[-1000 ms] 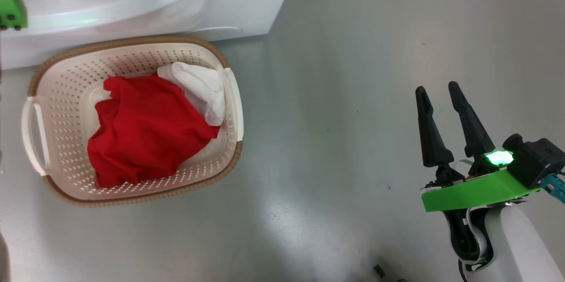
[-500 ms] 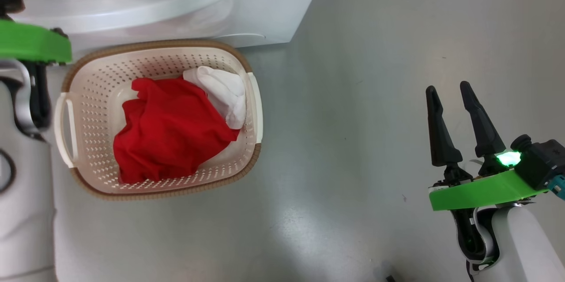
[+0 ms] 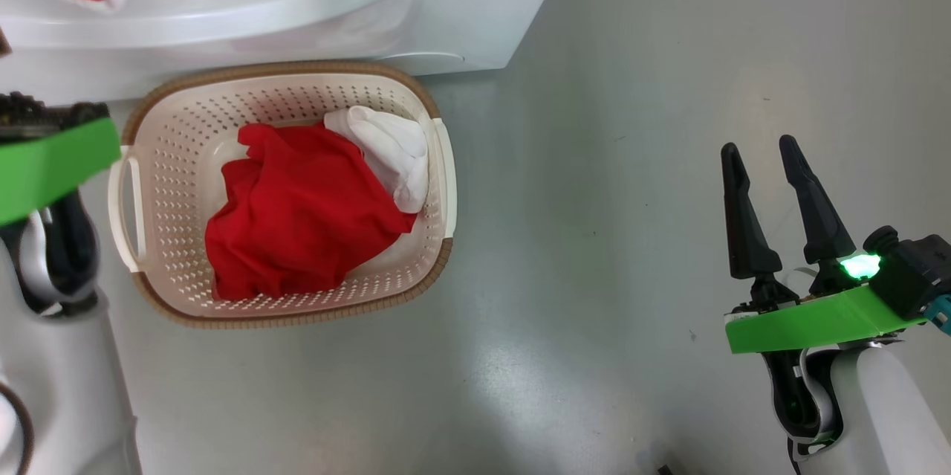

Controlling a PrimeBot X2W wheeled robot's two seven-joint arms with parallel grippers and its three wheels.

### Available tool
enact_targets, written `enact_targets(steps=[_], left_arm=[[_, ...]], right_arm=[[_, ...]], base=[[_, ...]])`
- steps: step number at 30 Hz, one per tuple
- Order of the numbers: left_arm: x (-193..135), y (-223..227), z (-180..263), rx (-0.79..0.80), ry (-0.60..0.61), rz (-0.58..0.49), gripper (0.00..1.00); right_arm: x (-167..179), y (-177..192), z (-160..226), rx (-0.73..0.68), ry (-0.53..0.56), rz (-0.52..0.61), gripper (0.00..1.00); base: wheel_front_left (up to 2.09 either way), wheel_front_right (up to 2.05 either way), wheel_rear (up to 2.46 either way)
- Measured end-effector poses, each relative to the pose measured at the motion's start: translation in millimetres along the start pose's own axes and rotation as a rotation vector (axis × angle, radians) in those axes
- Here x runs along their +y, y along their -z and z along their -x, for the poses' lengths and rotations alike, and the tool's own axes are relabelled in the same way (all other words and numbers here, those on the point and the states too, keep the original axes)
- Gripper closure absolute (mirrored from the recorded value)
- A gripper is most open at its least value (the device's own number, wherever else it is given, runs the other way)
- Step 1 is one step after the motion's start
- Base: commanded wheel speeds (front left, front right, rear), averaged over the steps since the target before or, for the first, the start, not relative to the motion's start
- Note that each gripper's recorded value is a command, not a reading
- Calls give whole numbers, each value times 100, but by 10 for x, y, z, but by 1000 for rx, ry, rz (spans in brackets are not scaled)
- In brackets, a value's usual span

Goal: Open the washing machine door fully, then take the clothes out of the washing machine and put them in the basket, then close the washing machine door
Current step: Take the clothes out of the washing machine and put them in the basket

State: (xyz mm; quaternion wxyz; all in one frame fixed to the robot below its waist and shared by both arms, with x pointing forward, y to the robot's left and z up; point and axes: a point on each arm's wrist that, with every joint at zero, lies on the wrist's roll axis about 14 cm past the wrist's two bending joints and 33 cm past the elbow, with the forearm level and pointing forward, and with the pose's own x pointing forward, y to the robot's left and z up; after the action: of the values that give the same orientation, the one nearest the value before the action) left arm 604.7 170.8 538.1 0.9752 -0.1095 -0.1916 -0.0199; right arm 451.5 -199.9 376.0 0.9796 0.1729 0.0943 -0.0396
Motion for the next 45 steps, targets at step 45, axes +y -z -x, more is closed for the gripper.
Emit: enact_targets(steps=[45], left_arm=[[-249,1151,848,388,101,22,100]], right_arm=[[-17,155,-6,40,2,-3,0]], base=[[0,0,0]])
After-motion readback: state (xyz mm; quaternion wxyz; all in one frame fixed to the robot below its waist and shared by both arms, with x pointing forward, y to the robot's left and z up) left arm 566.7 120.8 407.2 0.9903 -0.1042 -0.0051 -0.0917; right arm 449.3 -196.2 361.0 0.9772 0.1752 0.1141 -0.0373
